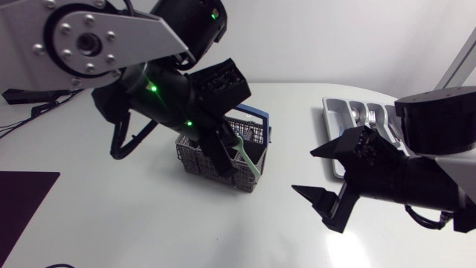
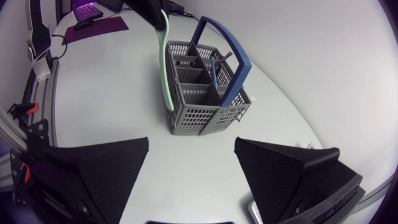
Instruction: Unload the cutlery basket into the drawer organizer.
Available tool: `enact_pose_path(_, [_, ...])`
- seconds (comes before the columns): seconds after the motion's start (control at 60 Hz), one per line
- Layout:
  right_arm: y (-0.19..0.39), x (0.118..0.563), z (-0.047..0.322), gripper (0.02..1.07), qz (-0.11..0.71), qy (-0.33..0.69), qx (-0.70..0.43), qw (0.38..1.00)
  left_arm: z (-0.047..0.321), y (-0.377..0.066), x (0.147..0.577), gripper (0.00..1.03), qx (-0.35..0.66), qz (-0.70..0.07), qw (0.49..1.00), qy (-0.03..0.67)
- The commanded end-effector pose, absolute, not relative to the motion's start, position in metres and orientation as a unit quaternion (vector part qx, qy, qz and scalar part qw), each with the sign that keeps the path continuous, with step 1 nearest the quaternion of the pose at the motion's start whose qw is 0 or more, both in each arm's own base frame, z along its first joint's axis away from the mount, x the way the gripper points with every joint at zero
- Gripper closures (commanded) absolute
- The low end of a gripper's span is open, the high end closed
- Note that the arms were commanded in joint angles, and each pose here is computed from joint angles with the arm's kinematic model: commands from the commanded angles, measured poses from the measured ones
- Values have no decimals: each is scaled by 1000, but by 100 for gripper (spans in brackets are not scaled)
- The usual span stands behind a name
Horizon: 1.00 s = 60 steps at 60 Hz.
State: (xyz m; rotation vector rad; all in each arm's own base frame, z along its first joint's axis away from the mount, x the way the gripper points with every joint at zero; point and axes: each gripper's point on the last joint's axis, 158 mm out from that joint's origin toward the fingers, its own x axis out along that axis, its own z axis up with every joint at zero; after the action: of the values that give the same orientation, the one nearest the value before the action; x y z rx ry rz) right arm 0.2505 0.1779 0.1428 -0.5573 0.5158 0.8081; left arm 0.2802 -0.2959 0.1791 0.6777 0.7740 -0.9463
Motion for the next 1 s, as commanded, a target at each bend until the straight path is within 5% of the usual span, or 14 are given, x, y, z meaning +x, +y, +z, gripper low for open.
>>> enact_pose_path(0.0, [192, 256, 155, 11, 385, 240, -237, 859, 181, -307, 282, 100, 252, -429, 774, 391])
enact_pose_path(0.35, [222, 270, 158, 18, 379, 214, -256, 863, 182, -328, 296, 100, 115, -429, 773, 453])
enact_pose_path(0.983, [245, 312, 165, 84, 303, 149, -325, 884, 188, -332, 307, 100, 29, -448, 751, 484])
